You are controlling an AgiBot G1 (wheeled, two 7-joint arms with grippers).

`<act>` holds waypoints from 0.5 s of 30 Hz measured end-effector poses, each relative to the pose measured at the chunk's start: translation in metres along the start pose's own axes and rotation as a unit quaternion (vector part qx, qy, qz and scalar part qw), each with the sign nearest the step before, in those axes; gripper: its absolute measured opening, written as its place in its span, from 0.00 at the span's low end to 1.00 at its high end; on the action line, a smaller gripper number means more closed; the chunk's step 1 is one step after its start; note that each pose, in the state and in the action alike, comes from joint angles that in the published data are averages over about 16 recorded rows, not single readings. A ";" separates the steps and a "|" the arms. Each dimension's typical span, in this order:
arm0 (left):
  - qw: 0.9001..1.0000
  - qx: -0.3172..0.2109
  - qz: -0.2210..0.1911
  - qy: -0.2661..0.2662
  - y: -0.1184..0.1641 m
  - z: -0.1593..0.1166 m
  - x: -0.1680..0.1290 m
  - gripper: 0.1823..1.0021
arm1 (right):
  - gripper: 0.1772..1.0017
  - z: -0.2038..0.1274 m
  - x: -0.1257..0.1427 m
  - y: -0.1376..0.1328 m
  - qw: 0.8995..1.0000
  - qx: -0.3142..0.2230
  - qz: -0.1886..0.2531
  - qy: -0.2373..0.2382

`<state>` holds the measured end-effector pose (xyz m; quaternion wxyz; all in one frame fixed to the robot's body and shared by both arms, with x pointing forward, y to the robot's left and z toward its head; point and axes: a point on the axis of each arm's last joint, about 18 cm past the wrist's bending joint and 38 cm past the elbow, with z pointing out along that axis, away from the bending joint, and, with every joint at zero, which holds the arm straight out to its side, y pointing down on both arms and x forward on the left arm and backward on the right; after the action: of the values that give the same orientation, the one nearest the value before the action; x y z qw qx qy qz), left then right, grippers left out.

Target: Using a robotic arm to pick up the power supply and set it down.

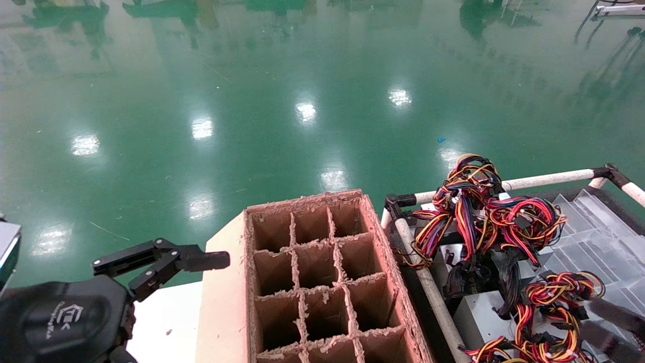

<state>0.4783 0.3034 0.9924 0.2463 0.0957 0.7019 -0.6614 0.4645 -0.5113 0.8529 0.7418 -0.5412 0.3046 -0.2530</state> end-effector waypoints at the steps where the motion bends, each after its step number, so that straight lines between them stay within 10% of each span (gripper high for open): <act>1: 1.000 0.000 0.000 0.000 0.000 0.000 0.000 1.00 | 0.97 0.006 -0.003 -0.001 1.000 0.000 -0.001 -0.011; 15: 1.000 0.000 0.000 0.000 0.000 0.000 0.000 1.00 | 1.00 0.082 -0.053 -0.017 0.987 -0.014 -0.042 -0.155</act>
<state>0.4783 0.3034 0.9924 0.2463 0.0957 0.7019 -0.6614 0.4871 -0.4252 0.8979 0.7611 -0.5965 0.1664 -0.1928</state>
